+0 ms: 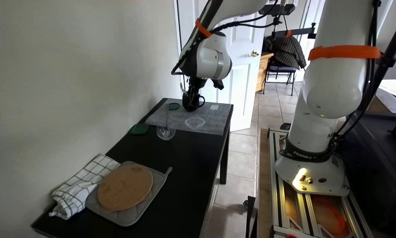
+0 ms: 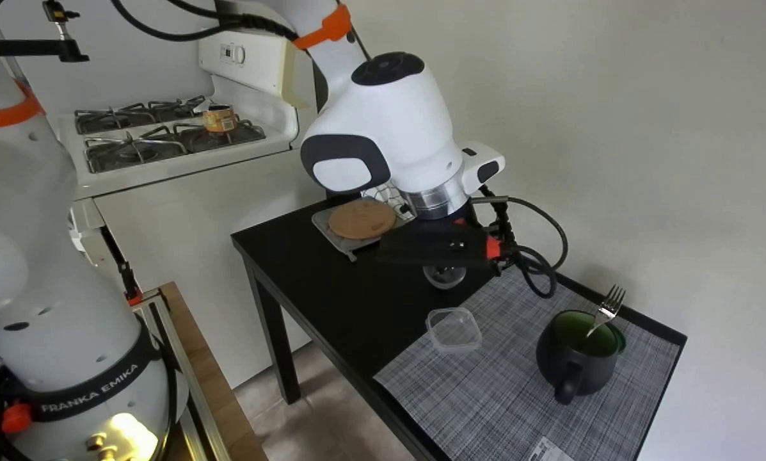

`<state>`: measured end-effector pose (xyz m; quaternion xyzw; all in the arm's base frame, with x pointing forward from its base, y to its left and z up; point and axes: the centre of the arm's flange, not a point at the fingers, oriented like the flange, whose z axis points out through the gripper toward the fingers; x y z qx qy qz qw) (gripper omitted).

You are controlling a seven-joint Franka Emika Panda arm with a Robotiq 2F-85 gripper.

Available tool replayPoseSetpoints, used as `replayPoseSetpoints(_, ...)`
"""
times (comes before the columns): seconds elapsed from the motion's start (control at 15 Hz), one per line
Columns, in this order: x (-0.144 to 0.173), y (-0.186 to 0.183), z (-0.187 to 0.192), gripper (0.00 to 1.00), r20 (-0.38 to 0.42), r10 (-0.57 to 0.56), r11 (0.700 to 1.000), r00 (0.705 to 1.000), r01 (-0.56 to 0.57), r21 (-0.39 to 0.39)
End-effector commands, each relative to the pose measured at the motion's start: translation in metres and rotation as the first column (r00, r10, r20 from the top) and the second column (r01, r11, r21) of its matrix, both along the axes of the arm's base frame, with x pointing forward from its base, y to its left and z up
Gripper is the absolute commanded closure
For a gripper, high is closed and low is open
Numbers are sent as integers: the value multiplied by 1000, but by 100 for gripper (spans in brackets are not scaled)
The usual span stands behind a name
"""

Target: Pick up the fork and put it in the black cup

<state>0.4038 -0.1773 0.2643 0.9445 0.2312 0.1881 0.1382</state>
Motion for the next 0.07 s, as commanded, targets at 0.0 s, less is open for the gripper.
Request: replayPoseSetpoints(0.0, -5, -3, -12, 0, -17, -10, 1000, 1000, 9, -23)
